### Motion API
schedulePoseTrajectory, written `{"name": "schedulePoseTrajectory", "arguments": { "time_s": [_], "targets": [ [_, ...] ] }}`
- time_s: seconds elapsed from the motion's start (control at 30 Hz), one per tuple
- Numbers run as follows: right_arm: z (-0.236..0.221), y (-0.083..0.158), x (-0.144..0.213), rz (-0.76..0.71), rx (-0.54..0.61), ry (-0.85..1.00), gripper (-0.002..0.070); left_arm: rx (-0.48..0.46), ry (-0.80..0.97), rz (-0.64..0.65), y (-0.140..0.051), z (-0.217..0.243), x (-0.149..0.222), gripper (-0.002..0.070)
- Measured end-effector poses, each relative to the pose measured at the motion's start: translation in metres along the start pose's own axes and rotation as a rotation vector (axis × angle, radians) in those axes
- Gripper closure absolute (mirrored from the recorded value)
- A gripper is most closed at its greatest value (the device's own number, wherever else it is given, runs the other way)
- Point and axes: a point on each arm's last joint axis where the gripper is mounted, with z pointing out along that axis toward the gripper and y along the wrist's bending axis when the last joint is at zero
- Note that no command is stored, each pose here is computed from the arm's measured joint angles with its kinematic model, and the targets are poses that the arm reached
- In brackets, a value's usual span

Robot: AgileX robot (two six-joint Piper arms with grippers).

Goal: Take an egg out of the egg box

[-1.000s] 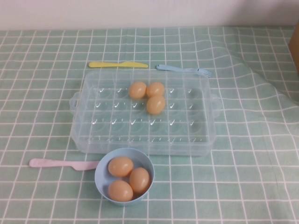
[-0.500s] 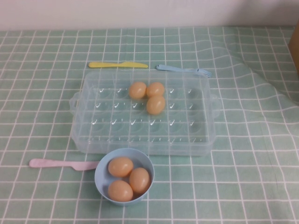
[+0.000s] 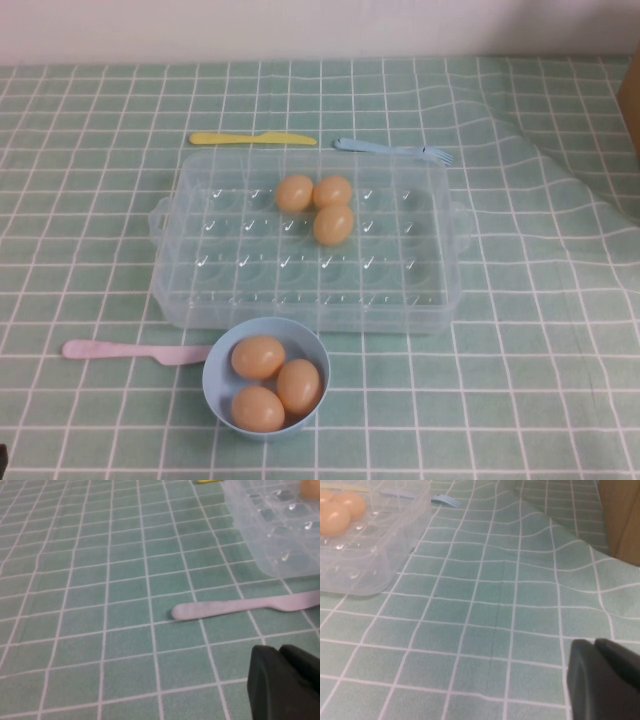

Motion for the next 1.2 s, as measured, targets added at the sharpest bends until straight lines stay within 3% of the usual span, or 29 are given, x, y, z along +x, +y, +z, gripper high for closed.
{"name": "schedulePoseTrajectory", "arguments": {
  "time_s": [1.2],
  "targets": [
    [0.0000, 0.0000, 0.0000, 0.000, 0.000, 0.000, 0.0694, 0.028, 0.002, 0.016, -0.0014, 0.0000, 0.0002, 0.0678]
  ]
}}
